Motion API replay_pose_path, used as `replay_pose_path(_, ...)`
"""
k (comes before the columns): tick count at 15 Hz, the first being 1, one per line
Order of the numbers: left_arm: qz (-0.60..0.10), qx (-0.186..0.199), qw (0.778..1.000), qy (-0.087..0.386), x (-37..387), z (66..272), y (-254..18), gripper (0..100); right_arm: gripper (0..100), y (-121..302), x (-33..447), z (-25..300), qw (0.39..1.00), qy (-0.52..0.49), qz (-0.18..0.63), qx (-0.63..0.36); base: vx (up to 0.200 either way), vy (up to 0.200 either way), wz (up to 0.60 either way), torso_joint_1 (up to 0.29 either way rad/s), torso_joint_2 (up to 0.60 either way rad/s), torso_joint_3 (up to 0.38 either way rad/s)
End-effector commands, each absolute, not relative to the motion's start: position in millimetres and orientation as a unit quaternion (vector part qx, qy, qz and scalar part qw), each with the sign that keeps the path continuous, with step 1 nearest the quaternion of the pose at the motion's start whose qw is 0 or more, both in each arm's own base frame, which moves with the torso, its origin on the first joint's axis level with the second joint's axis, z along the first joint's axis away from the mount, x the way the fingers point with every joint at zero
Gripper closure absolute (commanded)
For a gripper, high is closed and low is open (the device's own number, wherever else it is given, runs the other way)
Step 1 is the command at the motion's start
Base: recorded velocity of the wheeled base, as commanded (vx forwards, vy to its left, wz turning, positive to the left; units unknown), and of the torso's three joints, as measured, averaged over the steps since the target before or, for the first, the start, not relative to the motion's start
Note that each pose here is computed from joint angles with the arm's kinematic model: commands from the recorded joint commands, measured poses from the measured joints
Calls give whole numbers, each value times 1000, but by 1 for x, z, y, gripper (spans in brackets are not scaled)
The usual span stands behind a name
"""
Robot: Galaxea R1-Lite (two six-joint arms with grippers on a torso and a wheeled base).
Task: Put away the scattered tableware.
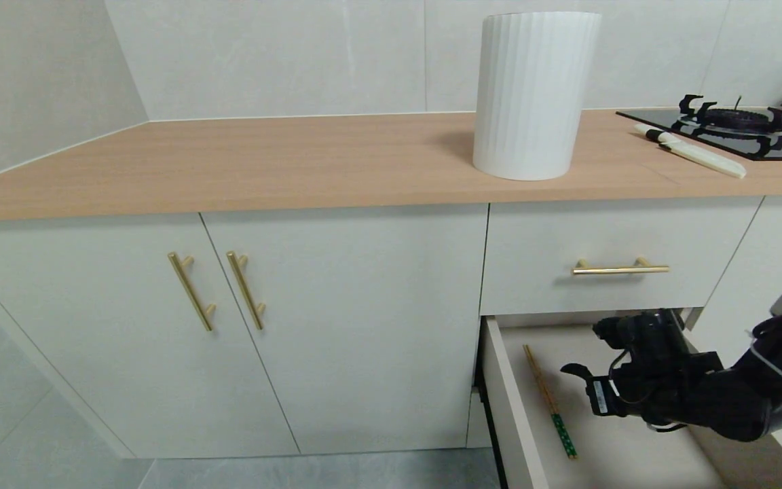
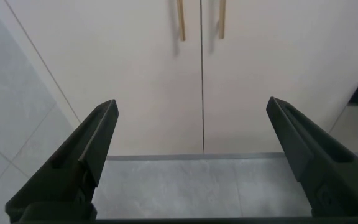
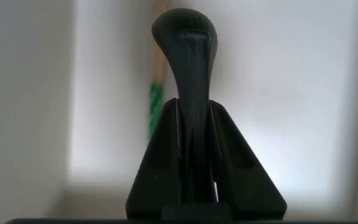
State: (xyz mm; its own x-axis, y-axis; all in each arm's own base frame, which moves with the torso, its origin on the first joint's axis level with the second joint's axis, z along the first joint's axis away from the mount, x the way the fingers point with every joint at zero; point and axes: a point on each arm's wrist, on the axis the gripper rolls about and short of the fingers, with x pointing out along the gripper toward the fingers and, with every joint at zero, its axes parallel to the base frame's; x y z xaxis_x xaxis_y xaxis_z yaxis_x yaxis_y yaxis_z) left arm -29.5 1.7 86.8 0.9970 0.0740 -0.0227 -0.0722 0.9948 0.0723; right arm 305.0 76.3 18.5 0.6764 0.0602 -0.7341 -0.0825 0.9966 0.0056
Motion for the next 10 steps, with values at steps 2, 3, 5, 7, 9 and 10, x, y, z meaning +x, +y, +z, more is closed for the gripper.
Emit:
replay_pose_path(2,37,36,999,14,-29,87,2,0,100,78,314,-25,913,407,12,-29,0,0,0,0,0,0)
replay_pose_path(3,36,36,999,14,-29,87,2,0,100,78,315,-26,914,405,12,-27,0,0,0,0,0,0)
replay_pose_path(5,36,36,999,14,-29,87,2,0,100,78,316,-26,915,403,12,-27,0,0,0,0,0,0)
replay_pose_path(7,36,36,999,14,-29,87,2,0,100,77,316,-27,914,404,11,-27,0,0,0,0,0,0)
replay_pose_path(9,36,36,999,13,-29,87,2,0,100,78,318,-30,918,396,11,-25,0,0,0,0,0,0)
replay_pose_path(10,36,36,999,14,-29,87,2,0,100,78,318,-30,918,396,12,-25,0,0,0,0,0,0)
